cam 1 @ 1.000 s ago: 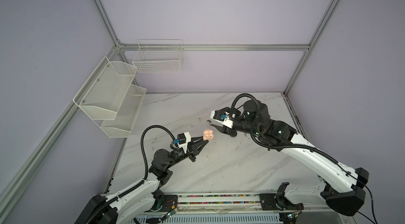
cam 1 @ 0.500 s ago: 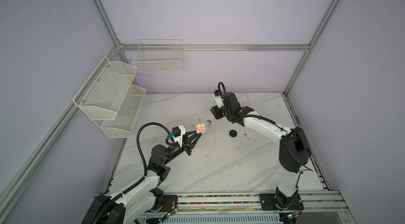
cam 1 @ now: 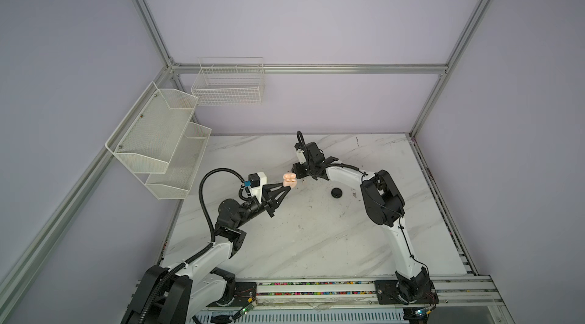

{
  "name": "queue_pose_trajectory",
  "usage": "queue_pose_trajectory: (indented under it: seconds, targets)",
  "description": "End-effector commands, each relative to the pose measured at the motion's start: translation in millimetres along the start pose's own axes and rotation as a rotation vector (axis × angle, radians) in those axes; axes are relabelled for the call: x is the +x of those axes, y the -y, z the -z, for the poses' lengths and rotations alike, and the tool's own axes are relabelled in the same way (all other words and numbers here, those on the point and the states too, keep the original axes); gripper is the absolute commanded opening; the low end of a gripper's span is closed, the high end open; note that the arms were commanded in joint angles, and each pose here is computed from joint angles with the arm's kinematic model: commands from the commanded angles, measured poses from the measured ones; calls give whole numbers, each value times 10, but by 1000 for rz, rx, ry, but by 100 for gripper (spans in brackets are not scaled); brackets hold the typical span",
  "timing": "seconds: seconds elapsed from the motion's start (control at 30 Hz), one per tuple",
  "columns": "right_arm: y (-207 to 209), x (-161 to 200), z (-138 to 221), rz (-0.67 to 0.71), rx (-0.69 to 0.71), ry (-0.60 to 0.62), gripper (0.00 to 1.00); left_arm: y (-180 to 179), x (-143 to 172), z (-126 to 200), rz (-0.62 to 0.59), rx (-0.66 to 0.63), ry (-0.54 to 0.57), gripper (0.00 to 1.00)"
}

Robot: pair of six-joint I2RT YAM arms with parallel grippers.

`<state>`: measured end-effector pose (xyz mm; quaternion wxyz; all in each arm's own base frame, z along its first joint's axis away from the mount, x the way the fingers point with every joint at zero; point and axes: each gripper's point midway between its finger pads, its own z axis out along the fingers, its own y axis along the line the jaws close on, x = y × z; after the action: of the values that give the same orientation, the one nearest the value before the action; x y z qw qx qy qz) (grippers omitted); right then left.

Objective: Insert wireless bluetooth earbuds into charging case
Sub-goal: Pick up a wireless bluetooth earbud from the top-center of the table.

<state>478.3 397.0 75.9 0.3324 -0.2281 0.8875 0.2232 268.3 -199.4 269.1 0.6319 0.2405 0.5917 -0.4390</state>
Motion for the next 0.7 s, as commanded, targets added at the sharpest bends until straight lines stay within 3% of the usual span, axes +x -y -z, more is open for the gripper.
queue_pose_trajectory:
  seconds: [0.0,0.67]
  targets:
    - [-175,-87,-119,63,-44,31,47,106,-417,-80,-64,49,77,0]
    - [-65,91,-426,129,12,-34,42,108,-347,-64,-52,52,61,0]
